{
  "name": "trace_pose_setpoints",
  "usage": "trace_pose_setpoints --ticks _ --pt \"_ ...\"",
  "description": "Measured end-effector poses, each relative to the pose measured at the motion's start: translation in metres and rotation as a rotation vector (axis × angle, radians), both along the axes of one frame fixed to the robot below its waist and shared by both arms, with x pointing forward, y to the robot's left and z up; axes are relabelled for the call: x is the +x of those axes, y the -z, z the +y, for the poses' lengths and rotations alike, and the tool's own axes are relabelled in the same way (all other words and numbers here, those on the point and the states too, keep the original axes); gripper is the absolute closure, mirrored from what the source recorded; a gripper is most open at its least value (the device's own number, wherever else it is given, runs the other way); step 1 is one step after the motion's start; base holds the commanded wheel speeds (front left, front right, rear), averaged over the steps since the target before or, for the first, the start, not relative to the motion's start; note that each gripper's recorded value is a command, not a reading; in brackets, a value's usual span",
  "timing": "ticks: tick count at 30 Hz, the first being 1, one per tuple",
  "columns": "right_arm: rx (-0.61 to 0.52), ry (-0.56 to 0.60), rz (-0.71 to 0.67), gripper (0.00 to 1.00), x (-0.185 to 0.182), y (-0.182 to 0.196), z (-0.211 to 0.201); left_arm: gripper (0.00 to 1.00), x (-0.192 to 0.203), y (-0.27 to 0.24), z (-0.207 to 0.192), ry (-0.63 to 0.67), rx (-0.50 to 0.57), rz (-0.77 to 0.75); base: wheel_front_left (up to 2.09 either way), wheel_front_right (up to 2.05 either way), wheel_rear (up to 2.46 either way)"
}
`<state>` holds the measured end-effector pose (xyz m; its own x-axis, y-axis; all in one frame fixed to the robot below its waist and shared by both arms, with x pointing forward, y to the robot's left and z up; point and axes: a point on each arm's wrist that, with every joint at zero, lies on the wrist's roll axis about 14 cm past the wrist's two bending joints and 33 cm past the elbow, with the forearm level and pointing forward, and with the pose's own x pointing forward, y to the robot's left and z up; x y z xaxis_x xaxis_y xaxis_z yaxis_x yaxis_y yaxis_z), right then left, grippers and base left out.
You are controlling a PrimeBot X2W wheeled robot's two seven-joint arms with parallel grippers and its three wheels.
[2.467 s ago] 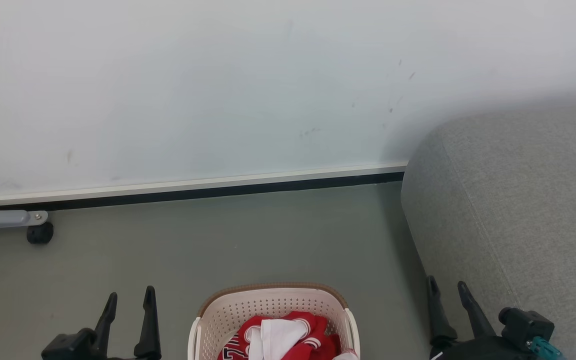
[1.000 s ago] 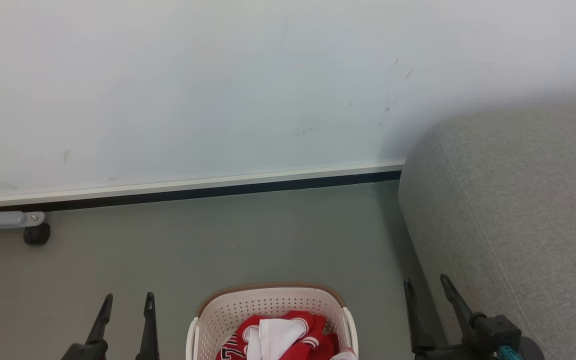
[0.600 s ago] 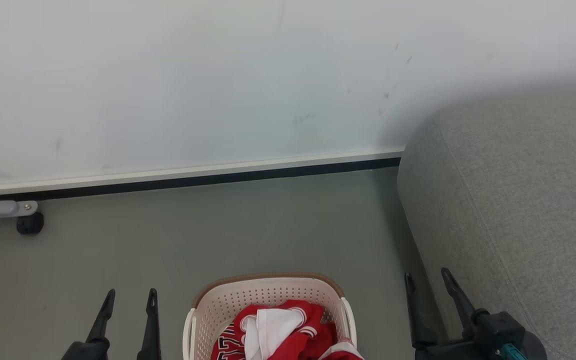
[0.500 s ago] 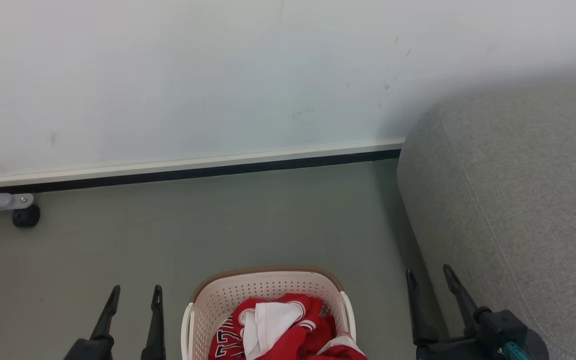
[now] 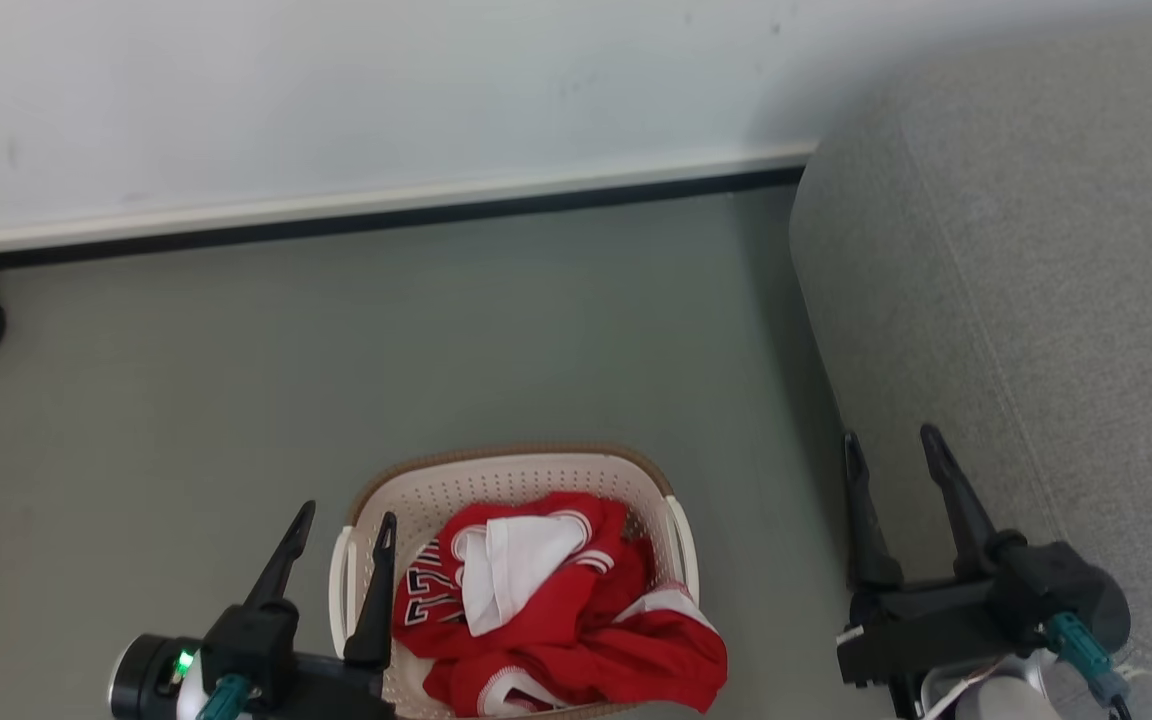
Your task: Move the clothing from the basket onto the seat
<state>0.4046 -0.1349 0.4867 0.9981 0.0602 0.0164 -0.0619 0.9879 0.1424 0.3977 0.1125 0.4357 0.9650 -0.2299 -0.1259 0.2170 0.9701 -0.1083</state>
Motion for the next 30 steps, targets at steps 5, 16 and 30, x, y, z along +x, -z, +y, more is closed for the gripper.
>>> trace_pose_setpoints --ticks 5,16,30 --pt "-0.011 0.011 -0.014 0.00 0.019 0.000 -0.005 0.00 0.014 0.026 -0.017 0.064 0.022 0.067 0.00 0.00 0.00" --pt "-0.044 0.072 -0.002 0.00 0.050 0.017 -0.028 0.00 0.035 0.092 -0.062 0.239 0.074 0.226 0.00 0.00 0.00" --pt "-0.082 0.101 0.044 0.00 0.087 0.057 -0.044 0.00 0.050 0.189 -0.089 0.347 0.117 0.435 0.00 0.00 0.00"
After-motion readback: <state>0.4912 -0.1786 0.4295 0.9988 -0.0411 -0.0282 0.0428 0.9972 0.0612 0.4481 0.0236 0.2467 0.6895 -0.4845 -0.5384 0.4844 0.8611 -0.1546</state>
